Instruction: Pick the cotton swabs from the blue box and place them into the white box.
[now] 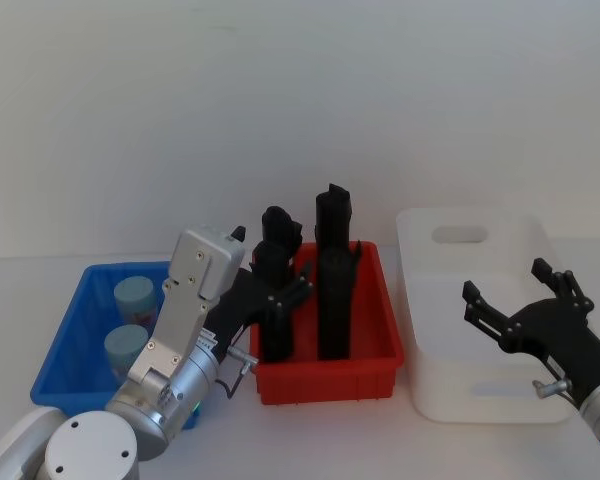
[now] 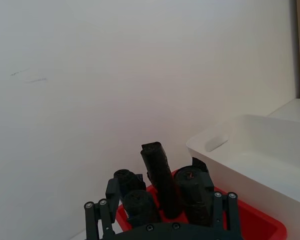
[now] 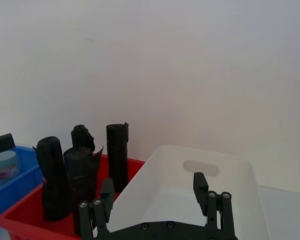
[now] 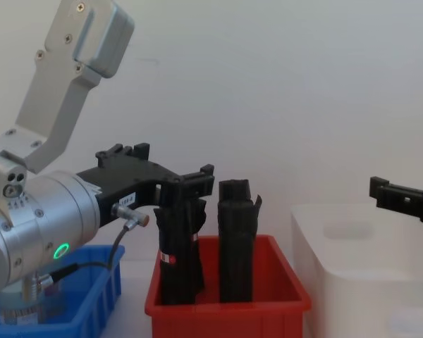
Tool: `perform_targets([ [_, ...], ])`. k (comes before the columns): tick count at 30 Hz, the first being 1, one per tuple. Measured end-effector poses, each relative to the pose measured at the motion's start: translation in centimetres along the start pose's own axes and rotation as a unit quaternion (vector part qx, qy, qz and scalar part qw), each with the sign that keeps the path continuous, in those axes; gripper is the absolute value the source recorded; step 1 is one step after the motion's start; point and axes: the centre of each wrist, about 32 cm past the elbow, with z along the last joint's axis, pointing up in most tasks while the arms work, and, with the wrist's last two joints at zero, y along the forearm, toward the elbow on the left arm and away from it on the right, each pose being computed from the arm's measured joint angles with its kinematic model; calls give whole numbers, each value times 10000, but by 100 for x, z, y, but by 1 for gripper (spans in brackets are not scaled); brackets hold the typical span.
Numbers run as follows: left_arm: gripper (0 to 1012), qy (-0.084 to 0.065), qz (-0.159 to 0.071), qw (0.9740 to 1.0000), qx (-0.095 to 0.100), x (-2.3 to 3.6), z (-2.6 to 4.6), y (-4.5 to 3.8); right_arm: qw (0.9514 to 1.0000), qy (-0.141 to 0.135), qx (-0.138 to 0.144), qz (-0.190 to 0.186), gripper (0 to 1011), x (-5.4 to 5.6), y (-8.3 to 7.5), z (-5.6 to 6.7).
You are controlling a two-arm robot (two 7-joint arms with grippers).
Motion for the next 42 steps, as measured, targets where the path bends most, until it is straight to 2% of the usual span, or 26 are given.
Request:
perform_targets([
  [42,1004,0,0,10000,0,0,0,0,10000,-1,1,2,1001,1,1,0],
])
